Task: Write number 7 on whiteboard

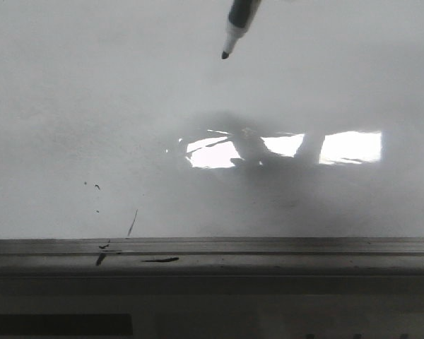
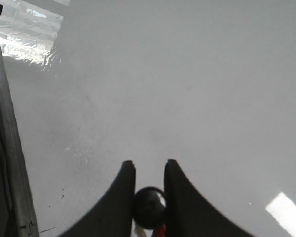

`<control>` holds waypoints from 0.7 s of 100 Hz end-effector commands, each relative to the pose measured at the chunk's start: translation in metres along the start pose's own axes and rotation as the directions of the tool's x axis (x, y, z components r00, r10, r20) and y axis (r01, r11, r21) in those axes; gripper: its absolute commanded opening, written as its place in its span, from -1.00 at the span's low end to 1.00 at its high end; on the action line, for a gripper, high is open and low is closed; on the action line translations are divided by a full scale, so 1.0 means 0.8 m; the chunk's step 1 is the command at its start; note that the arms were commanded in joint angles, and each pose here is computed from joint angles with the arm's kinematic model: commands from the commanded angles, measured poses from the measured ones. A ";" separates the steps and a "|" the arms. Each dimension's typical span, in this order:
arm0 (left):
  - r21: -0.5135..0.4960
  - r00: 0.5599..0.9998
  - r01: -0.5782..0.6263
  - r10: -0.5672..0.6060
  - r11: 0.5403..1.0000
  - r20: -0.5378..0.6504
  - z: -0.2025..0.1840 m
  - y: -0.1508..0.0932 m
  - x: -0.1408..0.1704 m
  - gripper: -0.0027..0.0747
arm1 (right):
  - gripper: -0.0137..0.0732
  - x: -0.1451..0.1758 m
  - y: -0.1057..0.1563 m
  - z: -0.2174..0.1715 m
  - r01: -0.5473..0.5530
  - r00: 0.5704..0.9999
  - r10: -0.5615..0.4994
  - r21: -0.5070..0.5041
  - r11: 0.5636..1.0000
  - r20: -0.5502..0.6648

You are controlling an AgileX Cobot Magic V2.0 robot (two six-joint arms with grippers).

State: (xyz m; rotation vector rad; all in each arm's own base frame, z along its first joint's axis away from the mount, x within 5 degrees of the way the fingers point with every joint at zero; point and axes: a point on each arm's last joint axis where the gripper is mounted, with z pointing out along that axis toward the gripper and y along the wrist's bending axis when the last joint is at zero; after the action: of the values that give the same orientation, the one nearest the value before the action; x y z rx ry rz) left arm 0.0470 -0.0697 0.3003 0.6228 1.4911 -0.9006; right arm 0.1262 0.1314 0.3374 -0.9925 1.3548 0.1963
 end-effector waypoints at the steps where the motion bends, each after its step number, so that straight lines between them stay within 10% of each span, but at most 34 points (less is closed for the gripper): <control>1: -0.029 0.998 0.024 -0.023 0.999 0.057 0.000 0.002 -0.014 -0.94 | -0.82 -0.010 -0.007 0.008 0.024 1.000 -0.024 0.107 0.994 0.003; 70: -0.025 0.998 0.024 -0.023 0.999 0.053 0.000 0.002 -0.014 -0.94 | -0.83 0.010 0.005 0.040 -0.050 0.991 0.071 0.176 0.983 -0.113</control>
State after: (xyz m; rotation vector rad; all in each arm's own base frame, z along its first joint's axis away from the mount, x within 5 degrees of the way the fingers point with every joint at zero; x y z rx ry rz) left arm 0.0470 -0.0697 0.3003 0.6224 1.4913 -0.9011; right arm 0.1429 0.1576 0.3133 -0.9285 1.4869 0.1177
